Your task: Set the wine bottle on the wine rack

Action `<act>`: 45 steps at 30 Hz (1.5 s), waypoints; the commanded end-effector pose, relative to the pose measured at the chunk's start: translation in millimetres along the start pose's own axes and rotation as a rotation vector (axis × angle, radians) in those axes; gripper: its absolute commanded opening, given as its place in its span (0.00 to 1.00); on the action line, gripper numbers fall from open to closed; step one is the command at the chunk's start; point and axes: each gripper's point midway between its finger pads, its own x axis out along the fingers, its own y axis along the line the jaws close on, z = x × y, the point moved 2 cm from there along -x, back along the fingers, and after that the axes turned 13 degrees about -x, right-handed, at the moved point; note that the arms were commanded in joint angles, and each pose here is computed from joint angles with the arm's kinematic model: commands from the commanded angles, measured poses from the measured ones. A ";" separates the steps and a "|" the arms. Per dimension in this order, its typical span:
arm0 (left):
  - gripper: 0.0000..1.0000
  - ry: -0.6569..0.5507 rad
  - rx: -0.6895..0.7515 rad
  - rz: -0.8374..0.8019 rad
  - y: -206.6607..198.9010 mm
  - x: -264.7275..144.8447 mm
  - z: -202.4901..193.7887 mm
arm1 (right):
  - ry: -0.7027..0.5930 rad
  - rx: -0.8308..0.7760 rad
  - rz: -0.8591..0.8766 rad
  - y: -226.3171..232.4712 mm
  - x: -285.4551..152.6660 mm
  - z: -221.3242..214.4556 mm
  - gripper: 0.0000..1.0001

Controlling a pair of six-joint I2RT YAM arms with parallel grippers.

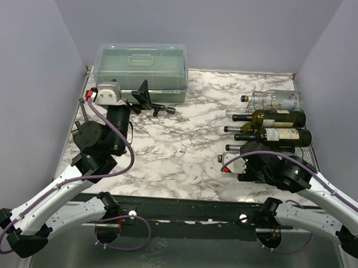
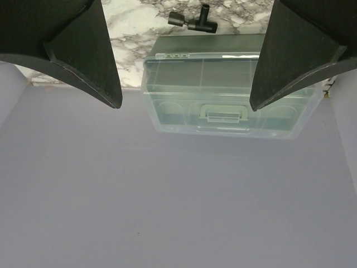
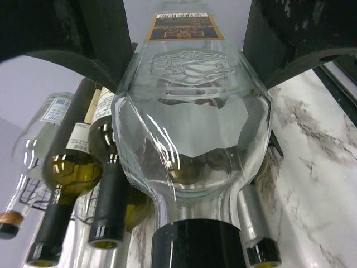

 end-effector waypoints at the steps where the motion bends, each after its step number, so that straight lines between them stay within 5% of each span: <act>1: 0.98 -0.022 -0.021 -0.012 -2.3 -5.4 8.3 | 0.113 0.034 -0.134 -18.4 -5.3 -20.1 0.01; 8: 0.98 -0.031 -0.041 -0.037 -5.7 -12.5 13.7 | 0.246 0.035 -0.067 7.5 18.7 -41.2 0.01; 16: 0.97 -0.035 -0.037 -0.065 -11.6 -17.2 17.5 | 0.422 0.130 0.002 -22.6 39.2 -102.7 0.01; 23: 0.97 -0.050 -0.035 -0.062 -8.8 -19.8 21.7 | 0.362 0.037 0.018 -24.8 47.3 -96.7 0.01; 32: 0.96 -0.042 -0.019 -0.074 -12.9 -19.8 15.7 | 0.319 -0.042 0.211 29.4 51.2 -95.1 0.01; 34: 0.96 -0.040 -0.015 -0.076 -13.7 -19.4 14.4 | 0.318 -0.039 0.223 37.3 52.6 -95.2 0.09; 40: 0.96 -0.028 -0.005 -0.080 -16.3 -17.7 8.6 | 0.311 -0.005 0.191 42.8 52.7 -94.7 0.56; 45: 0.96 -0.017 0.014 -0.080 -17.6 -16.1 1.8 | 0.267 0.002 0.200 46.5 49.6 -89.7 0.70</act>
